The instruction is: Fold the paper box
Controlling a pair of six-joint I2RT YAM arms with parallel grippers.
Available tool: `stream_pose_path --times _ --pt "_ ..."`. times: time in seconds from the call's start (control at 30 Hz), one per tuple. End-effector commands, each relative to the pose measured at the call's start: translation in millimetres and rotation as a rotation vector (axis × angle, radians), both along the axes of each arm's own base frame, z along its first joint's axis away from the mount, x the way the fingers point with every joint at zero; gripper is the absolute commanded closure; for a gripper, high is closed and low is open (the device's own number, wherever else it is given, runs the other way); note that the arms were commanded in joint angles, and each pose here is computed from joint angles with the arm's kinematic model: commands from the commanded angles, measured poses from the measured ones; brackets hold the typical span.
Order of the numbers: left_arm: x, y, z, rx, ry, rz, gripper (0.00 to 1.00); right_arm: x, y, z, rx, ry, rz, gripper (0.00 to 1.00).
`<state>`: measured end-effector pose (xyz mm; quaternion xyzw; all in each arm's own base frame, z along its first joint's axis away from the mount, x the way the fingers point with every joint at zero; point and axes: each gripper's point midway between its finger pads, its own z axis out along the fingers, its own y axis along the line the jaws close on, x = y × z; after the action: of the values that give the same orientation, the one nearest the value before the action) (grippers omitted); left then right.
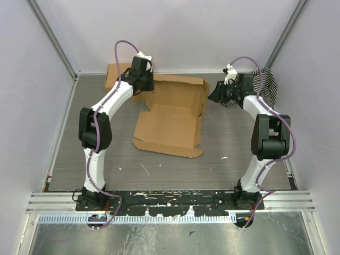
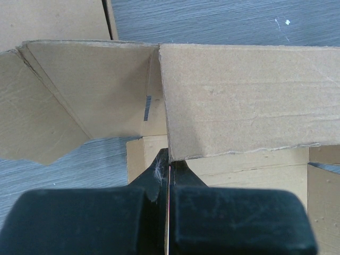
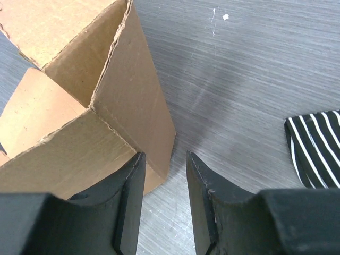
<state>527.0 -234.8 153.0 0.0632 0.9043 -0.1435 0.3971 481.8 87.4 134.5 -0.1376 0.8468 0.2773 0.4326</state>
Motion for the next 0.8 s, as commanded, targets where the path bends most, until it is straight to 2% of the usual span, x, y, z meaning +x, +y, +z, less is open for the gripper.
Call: stream_pose_path --times 0.0,0.3,0.77 --pt "0 -1 -11 0.014 0.04 -0.004 1.0 22 5 31 0.02 -0.1 0.024 0.58" --pt "7 -2 -10 0.023 0.038 -0.002 1.0 46 -6 30 0.01 -0.11 0.008 0.58" --pt "15 -5 -17 0.033 0.049 -0.001 1.0 48 -1 19 0.054 -0.089 0.05 0.58"
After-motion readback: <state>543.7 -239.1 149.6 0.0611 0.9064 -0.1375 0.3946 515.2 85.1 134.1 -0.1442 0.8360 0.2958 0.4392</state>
